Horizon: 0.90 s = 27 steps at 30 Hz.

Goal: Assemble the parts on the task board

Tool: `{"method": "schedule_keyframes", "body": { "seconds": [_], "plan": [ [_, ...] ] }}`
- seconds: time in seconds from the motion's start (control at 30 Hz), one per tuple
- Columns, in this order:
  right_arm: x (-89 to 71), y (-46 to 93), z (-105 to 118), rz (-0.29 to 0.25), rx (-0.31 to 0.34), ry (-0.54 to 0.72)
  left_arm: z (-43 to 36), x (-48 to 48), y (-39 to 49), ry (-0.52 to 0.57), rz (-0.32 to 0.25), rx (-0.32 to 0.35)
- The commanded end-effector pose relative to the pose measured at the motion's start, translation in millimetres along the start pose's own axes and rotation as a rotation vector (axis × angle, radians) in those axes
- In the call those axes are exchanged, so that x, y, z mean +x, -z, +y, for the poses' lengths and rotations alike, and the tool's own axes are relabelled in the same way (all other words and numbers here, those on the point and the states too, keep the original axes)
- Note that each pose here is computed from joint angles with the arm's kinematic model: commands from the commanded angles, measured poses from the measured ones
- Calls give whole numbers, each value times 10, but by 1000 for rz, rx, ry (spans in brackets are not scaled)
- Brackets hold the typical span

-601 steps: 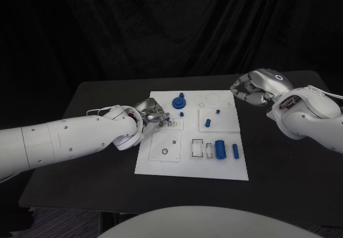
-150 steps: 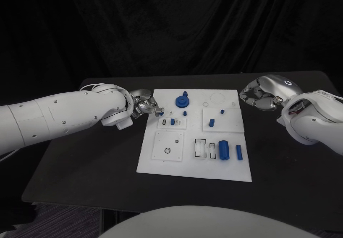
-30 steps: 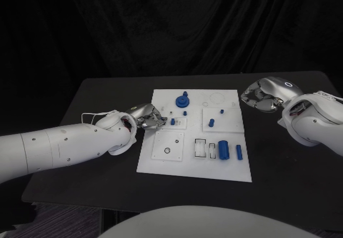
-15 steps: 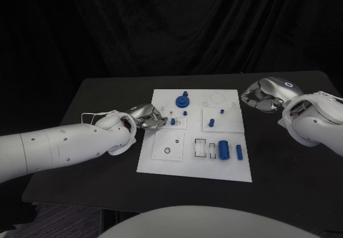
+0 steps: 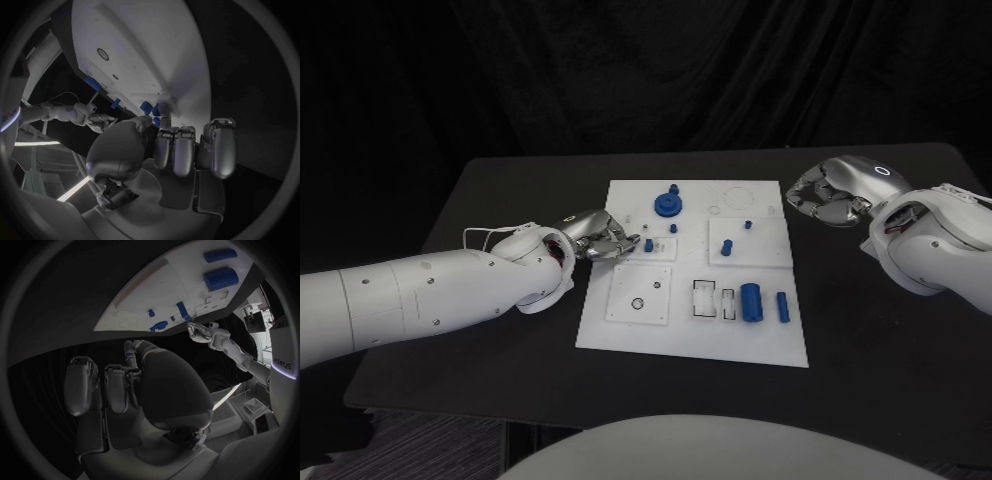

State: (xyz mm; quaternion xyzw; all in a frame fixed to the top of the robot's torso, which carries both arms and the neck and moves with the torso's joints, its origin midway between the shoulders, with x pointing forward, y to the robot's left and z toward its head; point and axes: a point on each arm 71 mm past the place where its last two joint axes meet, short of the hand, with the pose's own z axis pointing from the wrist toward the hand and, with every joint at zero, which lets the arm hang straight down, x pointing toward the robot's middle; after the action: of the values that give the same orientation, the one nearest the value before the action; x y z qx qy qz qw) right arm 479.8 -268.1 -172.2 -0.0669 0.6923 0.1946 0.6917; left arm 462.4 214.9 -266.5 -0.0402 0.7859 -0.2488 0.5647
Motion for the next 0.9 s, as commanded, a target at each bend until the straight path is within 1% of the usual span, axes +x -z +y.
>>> {"method": "schedule_keyframes", "body": {
  "seconds": [0.03,0.17,0.4,0.57,0.73,0.9],
  "plan": [
    [15,3,-10,9,17,3,-1,53,11,1,20,8],
    [16,5,-14,10,19,3,-4,19,12,8,-25,23],
    [15,13,-29,13,24,4,-24,-70,36,24,-138,69],
    [15,15,-35,15,28,5,-24,-120,76,25,-174,77],
    [16,13,-38,16,31,5,-15,-163,94,3,-160,55],
    [18,11,-38,17,33,6,-6,-176,92,-21,-81,10]
  ]
}}
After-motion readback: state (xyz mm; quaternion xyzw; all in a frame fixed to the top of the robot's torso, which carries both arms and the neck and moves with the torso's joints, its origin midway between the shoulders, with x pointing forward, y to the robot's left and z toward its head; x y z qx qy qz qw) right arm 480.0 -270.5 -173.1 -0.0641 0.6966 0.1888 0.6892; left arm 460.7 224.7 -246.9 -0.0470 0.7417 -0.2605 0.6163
